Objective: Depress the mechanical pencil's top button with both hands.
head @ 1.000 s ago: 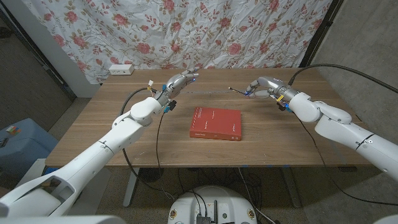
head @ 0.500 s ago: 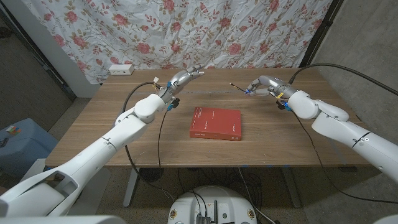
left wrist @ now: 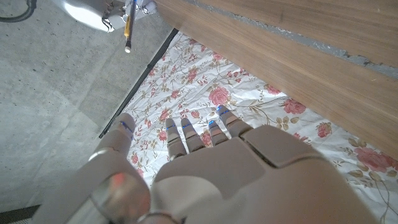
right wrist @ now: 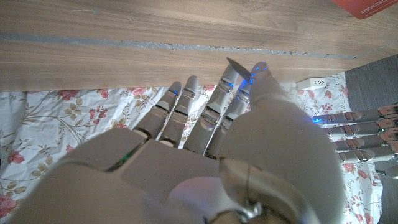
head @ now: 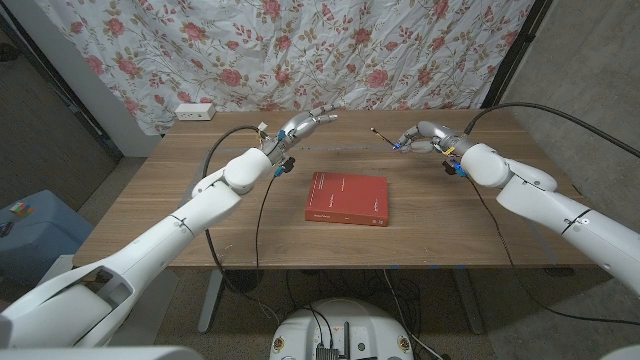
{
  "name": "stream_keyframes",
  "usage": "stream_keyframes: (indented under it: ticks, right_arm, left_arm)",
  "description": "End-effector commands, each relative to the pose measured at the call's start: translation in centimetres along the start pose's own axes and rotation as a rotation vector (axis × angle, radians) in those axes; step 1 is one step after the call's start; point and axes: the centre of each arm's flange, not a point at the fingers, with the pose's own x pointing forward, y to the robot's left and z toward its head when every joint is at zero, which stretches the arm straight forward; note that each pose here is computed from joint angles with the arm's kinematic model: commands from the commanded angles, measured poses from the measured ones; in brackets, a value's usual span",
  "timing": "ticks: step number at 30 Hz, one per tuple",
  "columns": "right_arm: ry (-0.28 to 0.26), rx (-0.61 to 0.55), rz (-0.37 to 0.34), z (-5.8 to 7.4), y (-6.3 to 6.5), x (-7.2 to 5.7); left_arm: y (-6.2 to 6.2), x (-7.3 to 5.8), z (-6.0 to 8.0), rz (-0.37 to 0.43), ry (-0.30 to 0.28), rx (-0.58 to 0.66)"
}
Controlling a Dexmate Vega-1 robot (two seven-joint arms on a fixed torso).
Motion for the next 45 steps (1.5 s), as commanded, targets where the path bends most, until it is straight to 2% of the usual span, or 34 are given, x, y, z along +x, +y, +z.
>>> stream_keyframes:
  ticks: [1, 13, 25, 45]
  right_arm:
    - [0.028, 0.058, 0.013, 0.2, 0.0, 0.4]
    - [0.034, 0.06, 0.044, 0.6, 0.2, 1.3]
    - [0.041, 0.068, 0.038, 0.7, 0.2, 2.0]
    - [0.04, 0.064, 0.021, 0.7, 0.0, 2.8]
  left_arm:
    - [-1.4, 1.1, 0.3, -0.025, -0.028, 0.124]
    - [-2.3, 2.0, 0.6, -0.064, -0.055, 0.215]
    - [-3.1, 2.6, 0.5, -0.084, -0.063, 0.265]
    - [-4.2, 2.7, -0.3, -0.102, -0.047, 0.251]
